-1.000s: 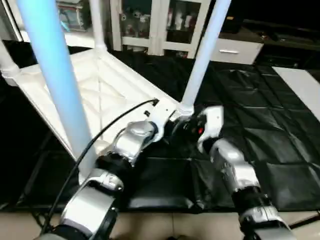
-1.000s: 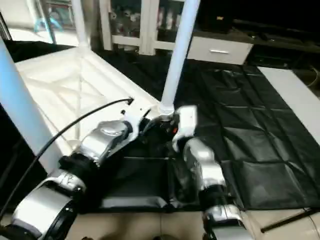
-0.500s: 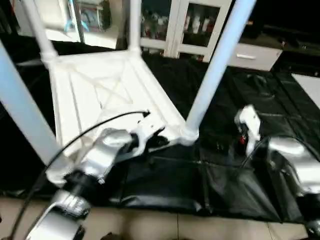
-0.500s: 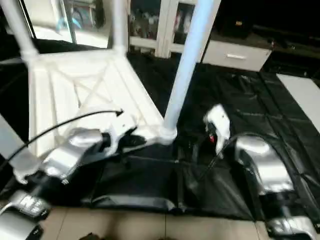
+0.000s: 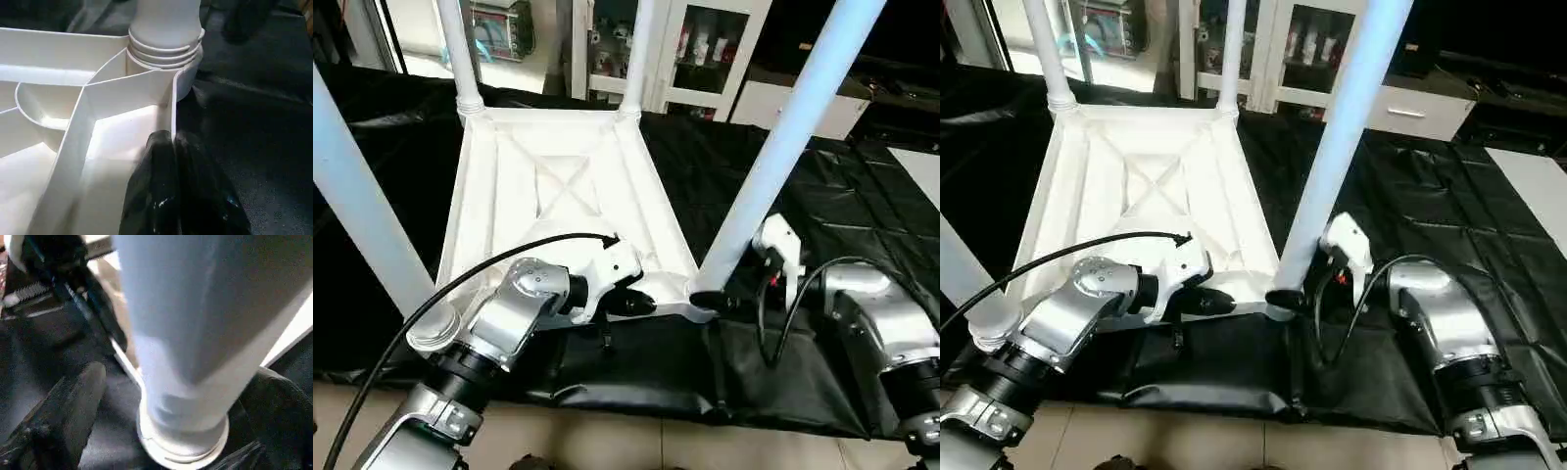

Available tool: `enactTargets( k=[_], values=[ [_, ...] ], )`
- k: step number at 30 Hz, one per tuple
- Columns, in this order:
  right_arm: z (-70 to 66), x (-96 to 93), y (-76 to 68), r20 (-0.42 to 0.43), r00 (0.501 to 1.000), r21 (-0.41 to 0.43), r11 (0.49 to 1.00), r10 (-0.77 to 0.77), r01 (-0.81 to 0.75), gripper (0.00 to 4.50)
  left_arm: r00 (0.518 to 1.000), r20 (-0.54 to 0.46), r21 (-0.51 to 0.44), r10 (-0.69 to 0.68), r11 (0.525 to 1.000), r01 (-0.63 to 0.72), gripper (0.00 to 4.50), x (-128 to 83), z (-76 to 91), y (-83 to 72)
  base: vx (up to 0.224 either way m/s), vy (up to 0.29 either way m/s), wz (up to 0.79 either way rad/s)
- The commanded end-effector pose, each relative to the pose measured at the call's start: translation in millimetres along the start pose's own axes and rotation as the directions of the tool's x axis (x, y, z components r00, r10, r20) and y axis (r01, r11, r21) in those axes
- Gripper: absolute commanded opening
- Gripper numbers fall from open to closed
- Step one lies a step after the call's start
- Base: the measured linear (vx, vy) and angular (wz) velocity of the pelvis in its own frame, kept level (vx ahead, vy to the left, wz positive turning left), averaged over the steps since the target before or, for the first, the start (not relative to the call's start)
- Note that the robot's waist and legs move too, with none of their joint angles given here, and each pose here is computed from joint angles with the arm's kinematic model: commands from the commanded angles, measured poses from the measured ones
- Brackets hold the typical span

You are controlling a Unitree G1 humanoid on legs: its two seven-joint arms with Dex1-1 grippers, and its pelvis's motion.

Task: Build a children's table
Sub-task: Rotate leg to tighten

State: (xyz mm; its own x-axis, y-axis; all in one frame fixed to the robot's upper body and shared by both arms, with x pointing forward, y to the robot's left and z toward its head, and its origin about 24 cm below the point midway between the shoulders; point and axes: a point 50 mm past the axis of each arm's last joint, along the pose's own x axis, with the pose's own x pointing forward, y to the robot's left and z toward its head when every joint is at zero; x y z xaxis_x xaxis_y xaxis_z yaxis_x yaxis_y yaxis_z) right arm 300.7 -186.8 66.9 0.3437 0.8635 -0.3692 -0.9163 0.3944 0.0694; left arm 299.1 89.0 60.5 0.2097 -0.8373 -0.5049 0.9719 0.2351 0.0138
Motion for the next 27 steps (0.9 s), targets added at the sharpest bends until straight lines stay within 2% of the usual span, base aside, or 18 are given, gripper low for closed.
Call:
enactTargets(
  k=[1, 3, 5, 9, 14, 15, 18, 20, 27],
  values=[
    [7.5, -3.3, -3.5, -0.011, 1.0, -0.047, 0.999, 0.008, -0.009, 4.12, 0.996, 0.048, 0.038, -0.073, 0.997, 0.071, 0.0, 7, 12.4, -9.3, 0.0, 0.0, 0.0],
    [7.0, -6.1, -4.8, -0.012, 1.0, -0.046, 0.999, 0.01, -0.01, 4.07, 0.996, 0.047, 0.036, -0.074, 0.997, 0.072, 0.0, 6, 11.9, -9.3, 0.0, 0.0, 0.0],
    [6.0, -9.5, -7.0, -0.013, 1.0, -0.045, 0.999, 0.007, -0.008, 3.77, 0.996, 0.044, 0.035, -0.073, 0.997, 0.071, 0.0, 6, 11.5, -9.3, 0.0, 0.0, 0.0],
    [6.2, -10.8, -9.9, 0.023, 1.0, -0.047, 0.999, -0.014, 0.015, 3.46, 0.996, 0.042, 0.032, -0.072, 0.997, 0.071, 0.0, 6, 10.9, -9.5, 0.0, 0.0, 0.0],
    [3.5, -10.2, -7.7, 0.023, 1.0, -0.039, 0.999, 0.004, -0.003, 3.13, 0.996, 0.038, 0.03, -0.076, 0.997, 0.075, 0.0, 6, 10.5, -9.9, 0.0, 0.0, 0.0],
    [1.8, -10.6, -6.9, 0.017, 1.0, -0.039, 0.999, 0.012, -0.012, 2.86, 0.996, 0.037, 0.03, -0.078, 0.997, 0.077, 0.0, 6, 10.3, -10.0, 0.0, 0.0, 0.0],
    [-0.1, -11.5, -6.7, 0.013, 1.0, -0.038, 0.999, 0.021, -0.02, 2.76, 0.997, 0.031, 0.029, -0.077, 0.997, 0.076, 0.0, 5, 9.2, -9.2, 0.0, 0.0, 0.0],
    [-0.9, -11.5, -6.5, 0.013, 1.0, -0.035, 0.999, 0.025, -0.024, 2.42, 0.997, 0.028, 0.028, -0.077, 0.997, 0.076, 0.0, 5, 8.7, -8.9, 0.0, 0.0, 0.0],
    [-8.3, -10.7, -3.9, 0.001, 0.999, -0.014, 0.999, 0.034, -0.034, 1.96, 0.997, 0.021, 0.024, -0.079, 0.997, 0.079, 0.0, 4, 7.7, -8.9, 0.0, 0.0, 0.0]
  ],
)
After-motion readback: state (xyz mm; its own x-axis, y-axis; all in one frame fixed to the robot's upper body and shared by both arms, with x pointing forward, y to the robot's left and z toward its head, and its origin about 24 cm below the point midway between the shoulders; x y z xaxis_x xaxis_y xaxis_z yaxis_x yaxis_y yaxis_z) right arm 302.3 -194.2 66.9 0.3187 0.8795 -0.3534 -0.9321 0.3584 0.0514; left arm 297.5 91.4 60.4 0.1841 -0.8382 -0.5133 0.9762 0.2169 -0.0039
